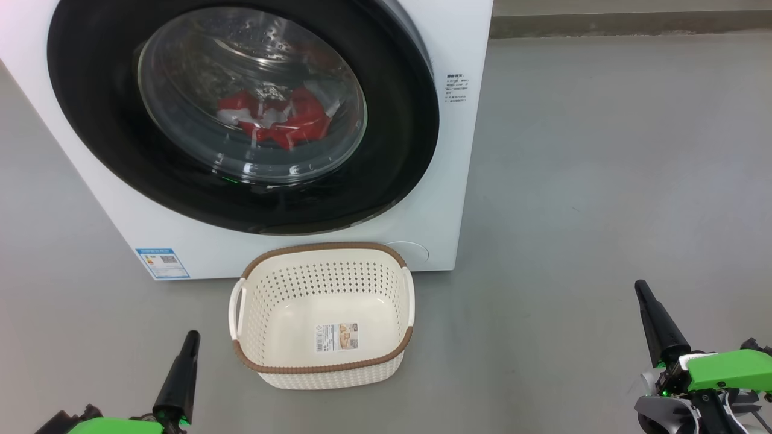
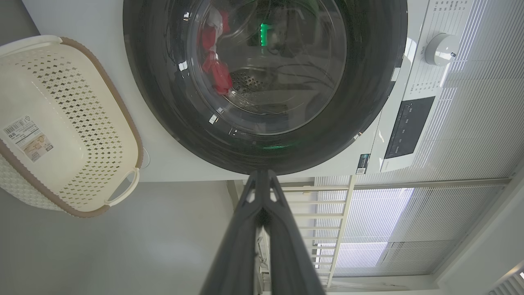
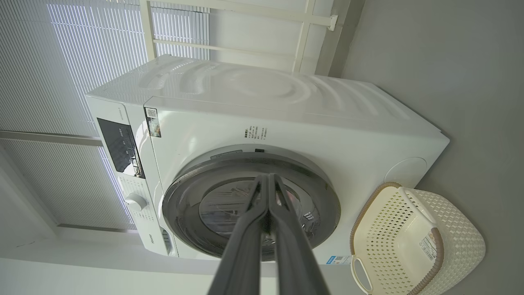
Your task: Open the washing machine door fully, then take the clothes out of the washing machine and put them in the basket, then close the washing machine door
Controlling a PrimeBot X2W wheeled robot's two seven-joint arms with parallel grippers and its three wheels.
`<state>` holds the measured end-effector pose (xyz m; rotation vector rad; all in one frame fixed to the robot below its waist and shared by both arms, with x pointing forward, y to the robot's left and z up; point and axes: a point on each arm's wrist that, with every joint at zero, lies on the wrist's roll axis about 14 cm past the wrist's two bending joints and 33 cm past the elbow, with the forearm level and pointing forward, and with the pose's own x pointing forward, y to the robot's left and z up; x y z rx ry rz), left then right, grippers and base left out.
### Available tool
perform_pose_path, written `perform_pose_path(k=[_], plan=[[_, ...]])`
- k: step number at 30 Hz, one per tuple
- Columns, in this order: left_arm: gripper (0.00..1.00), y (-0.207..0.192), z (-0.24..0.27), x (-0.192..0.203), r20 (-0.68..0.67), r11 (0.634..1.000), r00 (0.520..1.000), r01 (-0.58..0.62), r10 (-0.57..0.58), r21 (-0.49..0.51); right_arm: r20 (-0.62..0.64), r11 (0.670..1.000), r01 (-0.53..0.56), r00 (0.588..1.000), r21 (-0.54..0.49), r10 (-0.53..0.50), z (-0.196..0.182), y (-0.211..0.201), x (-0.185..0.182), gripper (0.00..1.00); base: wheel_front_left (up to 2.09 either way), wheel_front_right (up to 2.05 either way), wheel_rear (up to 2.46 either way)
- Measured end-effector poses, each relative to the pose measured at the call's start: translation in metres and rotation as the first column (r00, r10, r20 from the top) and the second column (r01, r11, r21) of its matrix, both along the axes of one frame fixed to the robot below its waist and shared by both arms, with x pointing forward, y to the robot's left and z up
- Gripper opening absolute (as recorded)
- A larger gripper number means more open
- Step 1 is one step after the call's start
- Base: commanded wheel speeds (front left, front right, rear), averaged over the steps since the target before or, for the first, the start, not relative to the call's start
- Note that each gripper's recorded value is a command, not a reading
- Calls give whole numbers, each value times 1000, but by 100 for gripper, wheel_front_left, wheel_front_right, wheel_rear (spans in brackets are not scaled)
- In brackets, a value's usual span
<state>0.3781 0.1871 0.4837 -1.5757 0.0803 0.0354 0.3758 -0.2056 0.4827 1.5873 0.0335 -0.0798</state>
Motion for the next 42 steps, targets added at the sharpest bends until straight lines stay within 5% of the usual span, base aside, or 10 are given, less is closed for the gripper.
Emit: perform_pose_path(k=[8,9,16,25,42], plan=[[0,0,0,0,0,1000,1000,0,0,0,0,1000,0,1000,0,0,0,0,0,0,0,0,0],[100,0,0,0,0,1000,1000,0,0,0,0,1000,0,1000,0,0,0,0,0,100,0,0,0],[100,-8,-41,-21,-126,1000,992,5,-8,-25,-132,999,0,991,37,5,-44,10,-23,100,0,0,0],[100,-15,-40,-20,-124,1000,992,13,-14,-15,-126,1000,-1,992,27,4,-42,13,-22,100,0,0,0],[100,-25,-32,-10,-107,986,993,56,-39,154,-119,987,-34,993,-154,15,-35,16,-13,100,0,0,0]])
